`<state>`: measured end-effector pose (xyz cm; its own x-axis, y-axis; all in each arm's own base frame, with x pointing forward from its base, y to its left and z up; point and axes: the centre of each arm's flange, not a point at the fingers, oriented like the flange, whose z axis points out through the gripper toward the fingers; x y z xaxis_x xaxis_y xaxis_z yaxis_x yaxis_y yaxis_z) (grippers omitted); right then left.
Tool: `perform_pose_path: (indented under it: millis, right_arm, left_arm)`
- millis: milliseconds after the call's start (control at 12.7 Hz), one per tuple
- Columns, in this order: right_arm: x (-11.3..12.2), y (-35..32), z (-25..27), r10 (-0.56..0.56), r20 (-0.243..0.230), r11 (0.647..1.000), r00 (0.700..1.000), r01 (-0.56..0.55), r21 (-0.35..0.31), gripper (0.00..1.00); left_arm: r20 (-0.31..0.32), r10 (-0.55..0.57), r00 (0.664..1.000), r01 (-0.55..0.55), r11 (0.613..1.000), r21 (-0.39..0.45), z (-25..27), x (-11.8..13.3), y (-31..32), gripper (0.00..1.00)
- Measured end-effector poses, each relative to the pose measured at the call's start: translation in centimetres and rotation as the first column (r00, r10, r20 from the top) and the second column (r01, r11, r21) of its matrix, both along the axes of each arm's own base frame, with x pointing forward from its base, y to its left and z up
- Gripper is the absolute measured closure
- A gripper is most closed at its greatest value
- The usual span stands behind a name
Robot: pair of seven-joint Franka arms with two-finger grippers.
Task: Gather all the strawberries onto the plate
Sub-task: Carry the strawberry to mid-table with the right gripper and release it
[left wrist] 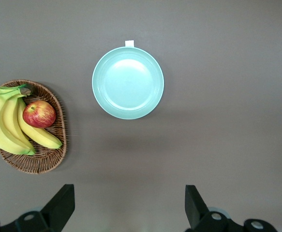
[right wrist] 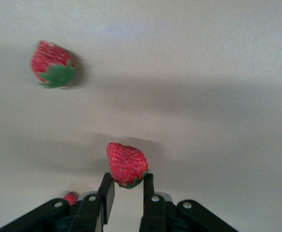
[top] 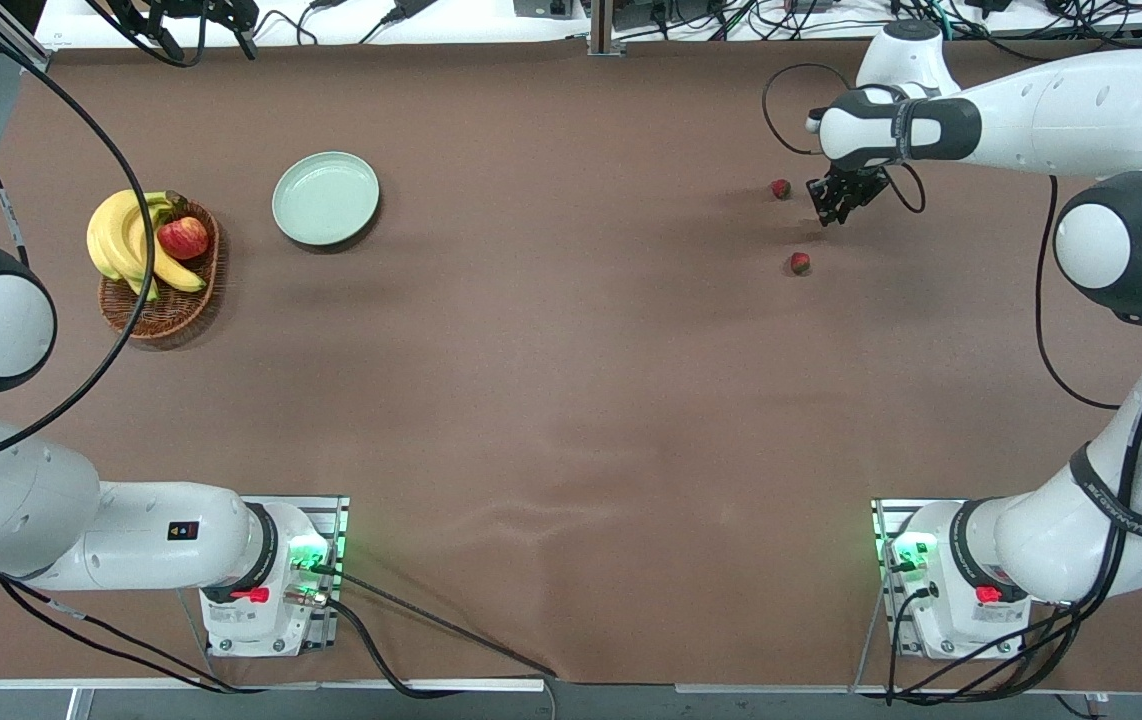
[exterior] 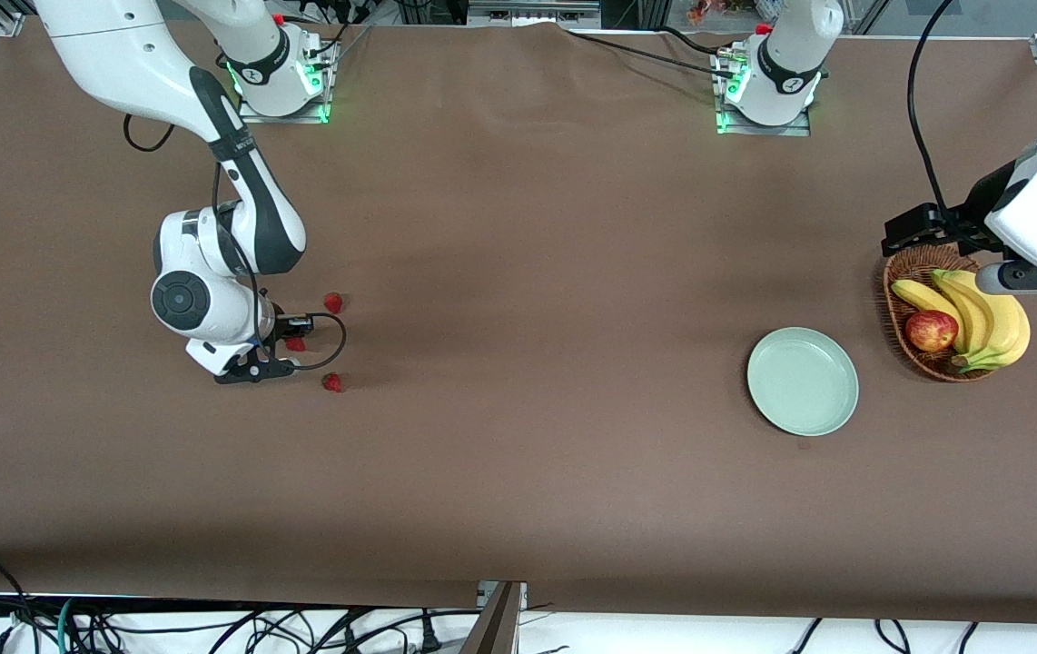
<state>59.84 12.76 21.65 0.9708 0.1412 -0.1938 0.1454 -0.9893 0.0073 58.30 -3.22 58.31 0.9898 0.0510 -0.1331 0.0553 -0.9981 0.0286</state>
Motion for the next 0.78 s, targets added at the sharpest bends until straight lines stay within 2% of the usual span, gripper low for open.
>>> perform_pose_path:
  millis: [314, 549, 785]
  right_arm:
    - [1.4, 7.2, 4.9, -0.067, -0.01, 0.997, 0.998, 0.067, 0.029, 0.72]
    - [1.4, 15.6, 7.3, -0.152, -0.033, 0.979, 0.988, 0.155, 0.128, 0.72]
    - [1.2, 22.6, 7.3, -0.255, -0.092, 0.935, 0.963, 0.27, 0.229, 0.72]
  left_arm:
    - [-0.007, 0.004, 1.0, -0.004, 1.0, 0.0, -0.4, 0.2, 0.2, 0.0]
    - [-0.018, 0.004, 1.0, -0.004, 1.0, 0.0, -1.0, 0.4, 0.2, 0.0]
    - [-0.051, -0.009, 0.999, 0.009, 1.0, -0.001, -2.3, 0.6, -0.4, 0.0]
